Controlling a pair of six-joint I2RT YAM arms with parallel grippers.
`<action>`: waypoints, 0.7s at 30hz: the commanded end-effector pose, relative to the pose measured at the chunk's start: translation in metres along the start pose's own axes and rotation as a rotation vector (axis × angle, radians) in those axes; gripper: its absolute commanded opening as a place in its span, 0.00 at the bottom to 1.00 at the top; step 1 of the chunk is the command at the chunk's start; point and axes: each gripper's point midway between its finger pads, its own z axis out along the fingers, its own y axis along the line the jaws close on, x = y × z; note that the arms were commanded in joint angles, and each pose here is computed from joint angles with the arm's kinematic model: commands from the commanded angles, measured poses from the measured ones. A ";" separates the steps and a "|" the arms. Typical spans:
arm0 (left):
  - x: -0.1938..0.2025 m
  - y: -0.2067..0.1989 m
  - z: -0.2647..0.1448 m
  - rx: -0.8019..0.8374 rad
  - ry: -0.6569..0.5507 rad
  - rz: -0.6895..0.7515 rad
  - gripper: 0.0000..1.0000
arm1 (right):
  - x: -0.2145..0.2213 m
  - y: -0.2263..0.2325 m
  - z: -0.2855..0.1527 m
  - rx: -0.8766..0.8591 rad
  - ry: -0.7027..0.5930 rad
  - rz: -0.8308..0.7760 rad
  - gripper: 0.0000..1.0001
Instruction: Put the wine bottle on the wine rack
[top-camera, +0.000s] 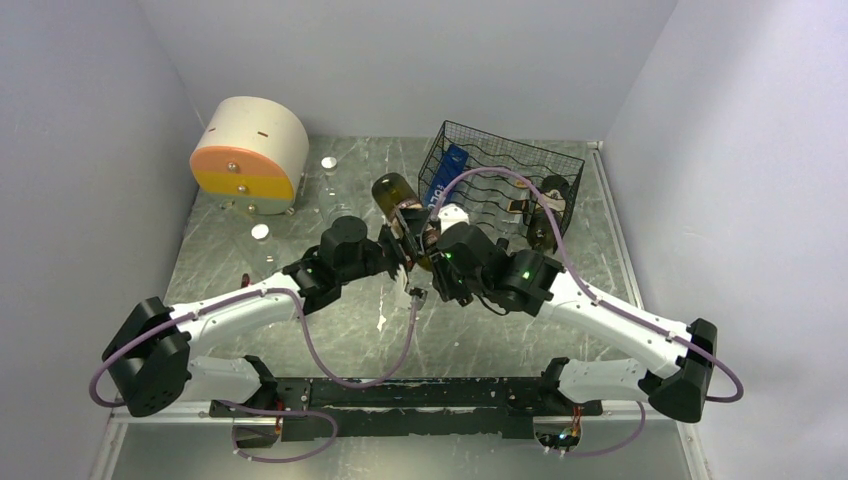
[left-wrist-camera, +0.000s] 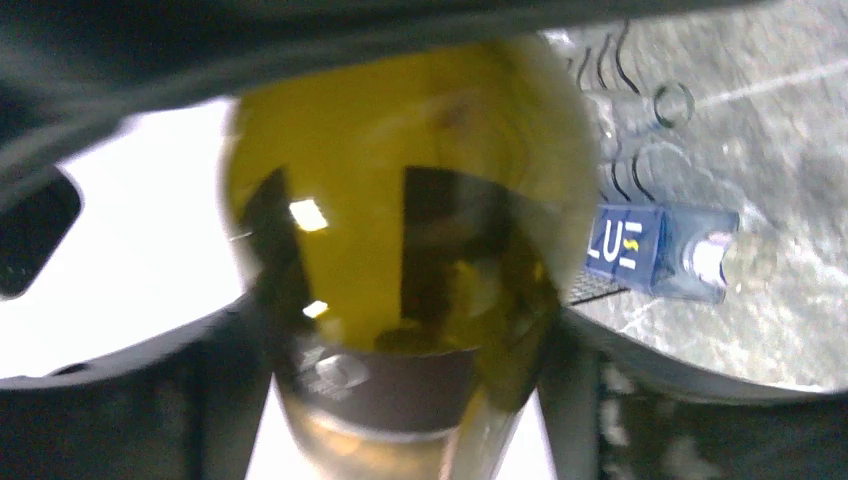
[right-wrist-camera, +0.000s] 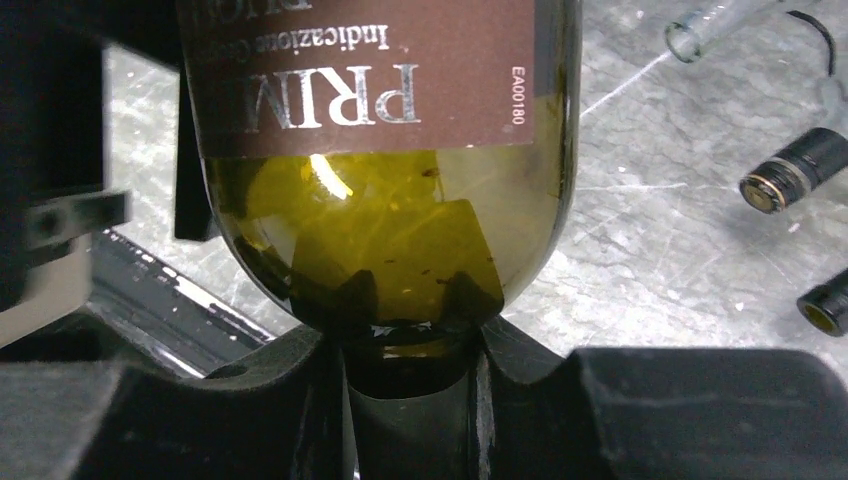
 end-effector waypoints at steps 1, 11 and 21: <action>-0.006 0.084 -0.025 -0.276 -0.021 -0.042 1.00 | -0.036 -0.023 -0.008 0.124 -0.159 0.083 0.00; -0.004 0.080 -0.038 -0.305 -0.005 -0.176 0.99 | -0.072 -0.053 -0.033 0.274 -0.316 0.162 0.00; 0.012 0.095 -0.083 -0.643 -0.020 -0.927 0.99 | -0.090 -0.134 -0.020 0.415 -0.313 0.357 0.00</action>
